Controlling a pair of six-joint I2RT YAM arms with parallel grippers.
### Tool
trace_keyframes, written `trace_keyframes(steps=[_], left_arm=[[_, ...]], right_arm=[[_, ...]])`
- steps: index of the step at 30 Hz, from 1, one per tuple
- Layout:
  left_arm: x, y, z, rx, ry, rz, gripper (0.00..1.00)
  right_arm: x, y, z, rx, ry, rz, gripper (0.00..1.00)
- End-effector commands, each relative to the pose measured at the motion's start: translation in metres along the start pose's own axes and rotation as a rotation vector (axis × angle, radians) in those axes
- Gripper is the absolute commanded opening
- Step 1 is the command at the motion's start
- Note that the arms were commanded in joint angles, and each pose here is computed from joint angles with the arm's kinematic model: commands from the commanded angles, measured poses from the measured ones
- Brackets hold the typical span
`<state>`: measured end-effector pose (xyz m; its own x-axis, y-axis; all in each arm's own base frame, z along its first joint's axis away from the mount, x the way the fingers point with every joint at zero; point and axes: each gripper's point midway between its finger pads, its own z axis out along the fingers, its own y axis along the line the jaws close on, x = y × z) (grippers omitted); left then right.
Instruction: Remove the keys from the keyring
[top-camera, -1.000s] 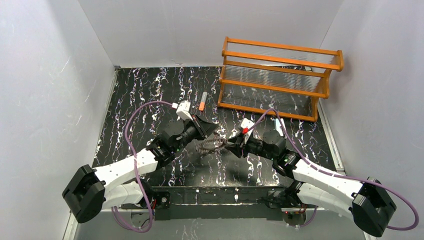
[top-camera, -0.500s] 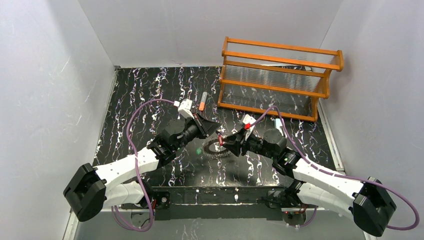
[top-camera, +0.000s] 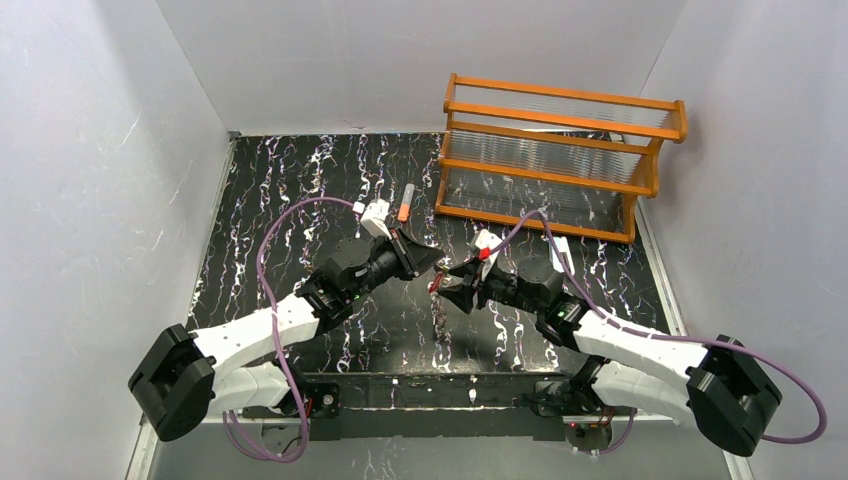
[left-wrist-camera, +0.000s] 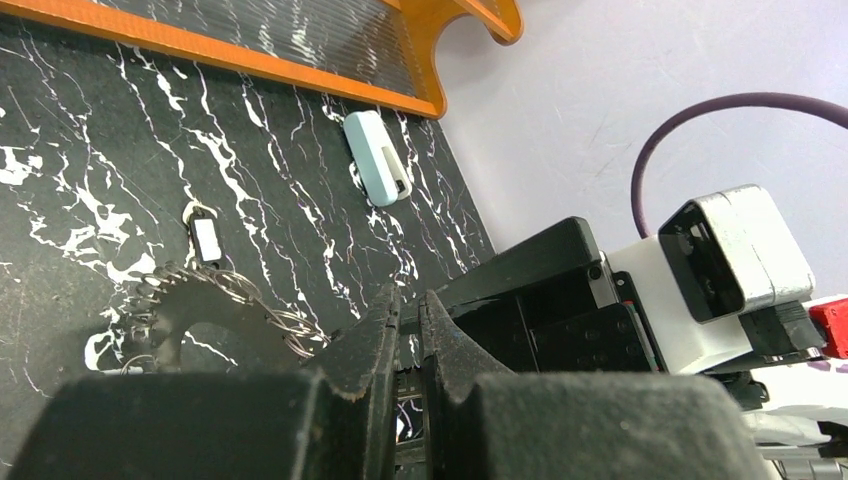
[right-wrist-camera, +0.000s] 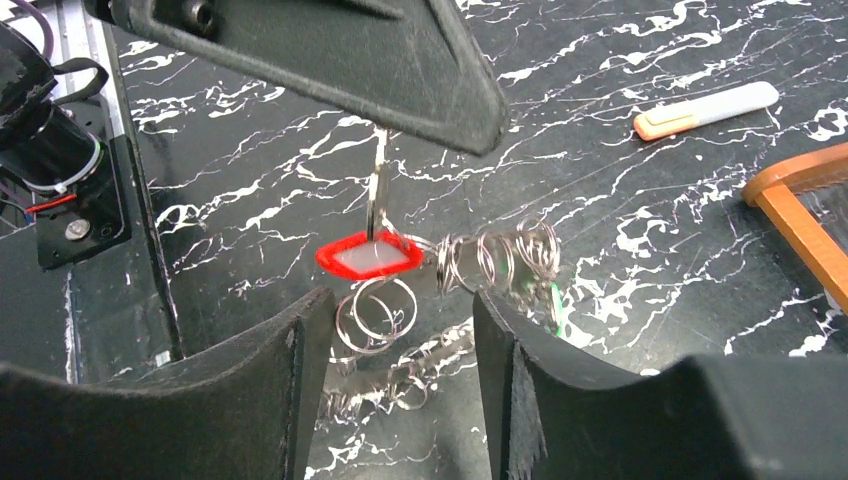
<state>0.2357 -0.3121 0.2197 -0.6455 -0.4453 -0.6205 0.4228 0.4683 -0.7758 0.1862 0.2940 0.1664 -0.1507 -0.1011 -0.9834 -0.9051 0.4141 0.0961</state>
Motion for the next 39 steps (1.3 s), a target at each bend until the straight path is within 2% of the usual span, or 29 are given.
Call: trace_keyframes(steps=[1,10,14,18,24,29,32,37,39], left_arm=[[-0.017,-0.037,0.003,0.114,-0.025,0.016,0.0],[-0.016,-0.042,0.003,0.132,-0.02,0.029,0.0],[-0.017,-0.044,0.004,0.139,-0.019,0.034,0.0],[-0.018,-0.042,0.004,0.132,-0.024,0.041,0.0],[-0.018,-0.038,0.005,0.114,-0.029,0.051,0.0],[-0.018,-0.039,0.005,0.117,-0.025,0.059,0.0],[-0.016,-0.04,0.004,0.122,-0.021,0.069,0.0],[-0.015,-0.037,0.0,0.115,-0.012,0.104,0.0],[-0.014,-0.037,0.0,0.116,-0.005,0.124,0.0]], right_arm=[[-0.038,-0.004,0.01,0.004,-0.13,-0.05,0.61],[-0.047,-0.005,0.015,0.005,-0.14,-0.041,0.62],[-0.047,-0.004,0.015,0.003,-0.135,-0.024,0.58],[-0.048,0.003,0.015,-0.036,-0.123,-0.013,0.58],[-0.045,-0.001,0.015,-0.007,-0.105,0.011,0.57],[-0.042,-0.002,0.016,-0.006,-0.088,0.008,0.44],[-0.039,-0.002,0.015,-0.009,-0.084,0.008,0.23],[-0.039,-0.002,0.011,-0.026,-0.085,0.01,0.02],[-0.039,-0.002,0.009,-0.037,-0.085,0.019,0.01]])
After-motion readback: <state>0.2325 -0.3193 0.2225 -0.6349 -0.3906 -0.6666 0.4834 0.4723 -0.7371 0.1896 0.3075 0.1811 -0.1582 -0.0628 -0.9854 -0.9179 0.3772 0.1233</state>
